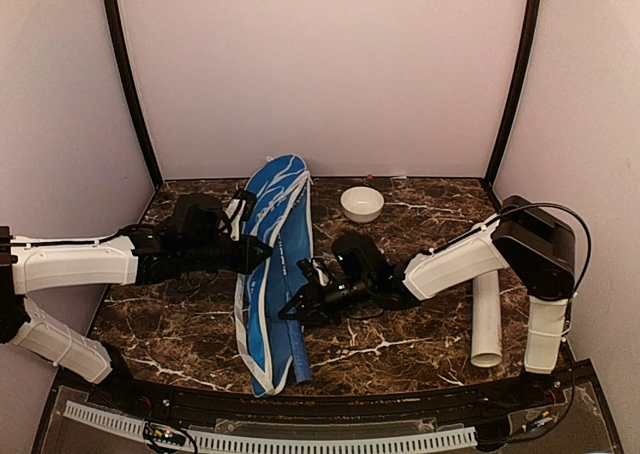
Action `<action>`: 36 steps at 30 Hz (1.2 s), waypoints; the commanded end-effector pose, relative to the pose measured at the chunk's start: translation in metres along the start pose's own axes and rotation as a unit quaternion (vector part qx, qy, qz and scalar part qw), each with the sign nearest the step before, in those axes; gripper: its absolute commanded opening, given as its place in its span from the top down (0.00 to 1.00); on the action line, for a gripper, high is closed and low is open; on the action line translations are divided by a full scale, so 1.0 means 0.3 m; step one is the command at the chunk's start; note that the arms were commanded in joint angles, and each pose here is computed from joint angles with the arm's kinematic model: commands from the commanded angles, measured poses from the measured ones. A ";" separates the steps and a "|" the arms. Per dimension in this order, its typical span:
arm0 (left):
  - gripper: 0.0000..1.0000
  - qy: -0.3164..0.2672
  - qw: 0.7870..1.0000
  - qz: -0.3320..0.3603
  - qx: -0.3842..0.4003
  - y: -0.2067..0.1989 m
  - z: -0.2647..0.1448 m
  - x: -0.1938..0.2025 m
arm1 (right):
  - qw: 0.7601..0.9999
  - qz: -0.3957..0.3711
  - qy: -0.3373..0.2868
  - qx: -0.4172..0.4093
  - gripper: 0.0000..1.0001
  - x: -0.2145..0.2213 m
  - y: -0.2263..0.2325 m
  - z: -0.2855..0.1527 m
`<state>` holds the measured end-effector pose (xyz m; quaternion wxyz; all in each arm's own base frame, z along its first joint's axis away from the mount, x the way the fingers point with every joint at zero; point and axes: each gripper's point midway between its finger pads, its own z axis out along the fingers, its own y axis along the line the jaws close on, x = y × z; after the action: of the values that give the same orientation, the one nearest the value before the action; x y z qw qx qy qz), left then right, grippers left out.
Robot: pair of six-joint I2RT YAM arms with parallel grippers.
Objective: Pack up the badminton gear
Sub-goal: Place the racket in the racket bag.
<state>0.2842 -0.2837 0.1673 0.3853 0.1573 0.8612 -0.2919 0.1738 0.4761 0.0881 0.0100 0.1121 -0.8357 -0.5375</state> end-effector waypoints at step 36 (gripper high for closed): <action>1.00 -0.078 0.980 -0.122 0.135 -0.352 0.005 -0.071 | 0.936 -0.052 -0.237 0.255 1.00 -0.332 -0.001 -0.361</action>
<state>0.2824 -0.3298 0.2104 0.4317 0.0415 0.8135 -0.3876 0.2107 0.4372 0.1212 -0.1060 0.0988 -0.9095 -0.3895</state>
